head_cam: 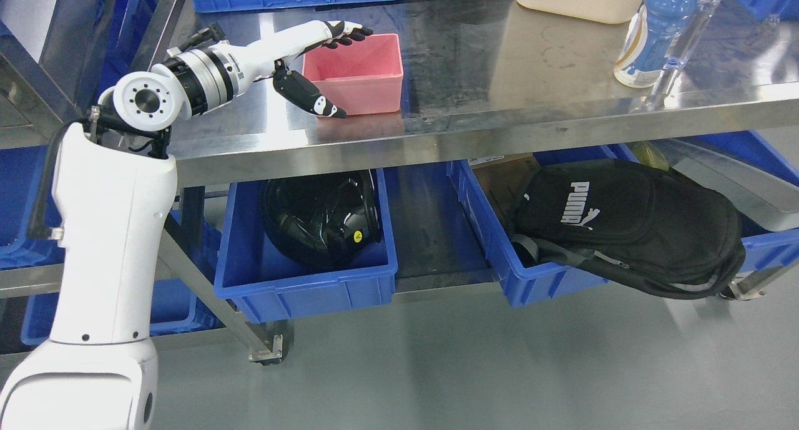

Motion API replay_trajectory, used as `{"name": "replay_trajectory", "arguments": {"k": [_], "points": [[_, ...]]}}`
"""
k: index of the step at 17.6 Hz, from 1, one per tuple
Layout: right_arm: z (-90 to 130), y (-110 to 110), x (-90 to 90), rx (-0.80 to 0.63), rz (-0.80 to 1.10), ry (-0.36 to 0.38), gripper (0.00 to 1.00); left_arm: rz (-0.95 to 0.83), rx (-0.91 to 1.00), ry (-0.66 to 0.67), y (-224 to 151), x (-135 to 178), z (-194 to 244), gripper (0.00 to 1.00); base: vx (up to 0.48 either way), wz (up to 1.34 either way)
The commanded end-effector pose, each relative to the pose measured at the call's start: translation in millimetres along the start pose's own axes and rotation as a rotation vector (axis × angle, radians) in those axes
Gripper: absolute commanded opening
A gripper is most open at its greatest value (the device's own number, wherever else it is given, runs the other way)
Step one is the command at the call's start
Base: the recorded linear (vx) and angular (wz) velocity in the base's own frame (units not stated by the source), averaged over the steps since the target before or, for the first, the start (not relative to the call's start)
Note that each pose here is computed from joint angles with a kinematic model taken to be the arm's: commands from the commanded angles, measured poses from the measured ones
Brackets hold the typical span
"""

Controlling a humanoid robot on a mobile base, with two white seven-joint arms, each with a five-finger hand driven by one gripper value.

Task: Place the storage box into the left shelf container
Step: 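Reach the left hand over the pink box and lower fingers inside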

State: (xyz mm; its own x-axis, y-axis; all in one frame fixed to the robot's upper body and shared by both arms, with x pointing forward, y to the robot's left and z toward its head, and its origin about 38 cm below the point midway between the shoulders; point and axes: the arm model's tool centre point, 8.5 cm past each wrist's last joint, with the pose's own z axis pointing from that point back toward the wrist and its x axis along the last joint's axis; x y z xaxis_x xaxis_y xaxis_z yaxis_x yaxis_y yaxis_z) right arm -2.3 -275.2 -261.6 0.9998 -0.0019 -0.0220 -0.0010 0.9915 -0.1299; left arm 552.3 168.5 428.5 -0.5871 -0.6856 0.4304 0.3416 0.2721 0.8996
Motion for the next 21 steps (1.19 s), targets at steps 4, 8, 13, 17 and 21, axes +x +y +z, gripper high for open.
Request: {"name": "replay_trajectory", "arguments": {"k": [4,8,13,17,21], "points": [[-0.7,-11.3,-1.8,-0.017,-0.003,-0.006,1.0,0.057,-0.127,0.052,-40.3,-10.6,-36.1,0.9,0.0,0.0],[-0.7,-11.3,-1.8,-0.017,-0.003,-0.006,1.0,0.044,-0.162,0.092,-50.0,-16.0,-43.1,0.89,0.0,0.0],[-0.7,-11.3,-1.8,-0.017,-0.003,-0.006,1.0,0.069,-0.179,0.125,-55.8,-30.0,-42.1,0.74,0.0,0.0],[-0.7,-11.3,-1.8,-0.017,-0.003,-0.006,1.0,0.095,-0.141,0.101,-46.9,-36.4,-35.3,0.47,0.0,0.01],[-0.7,-11.3,-1.8,-0.017,-0.003,-0.006,1.0,0.103,-0.062,0.042,-22.2,-33.4,-25.3,0.24,0.0,0.0]]}}
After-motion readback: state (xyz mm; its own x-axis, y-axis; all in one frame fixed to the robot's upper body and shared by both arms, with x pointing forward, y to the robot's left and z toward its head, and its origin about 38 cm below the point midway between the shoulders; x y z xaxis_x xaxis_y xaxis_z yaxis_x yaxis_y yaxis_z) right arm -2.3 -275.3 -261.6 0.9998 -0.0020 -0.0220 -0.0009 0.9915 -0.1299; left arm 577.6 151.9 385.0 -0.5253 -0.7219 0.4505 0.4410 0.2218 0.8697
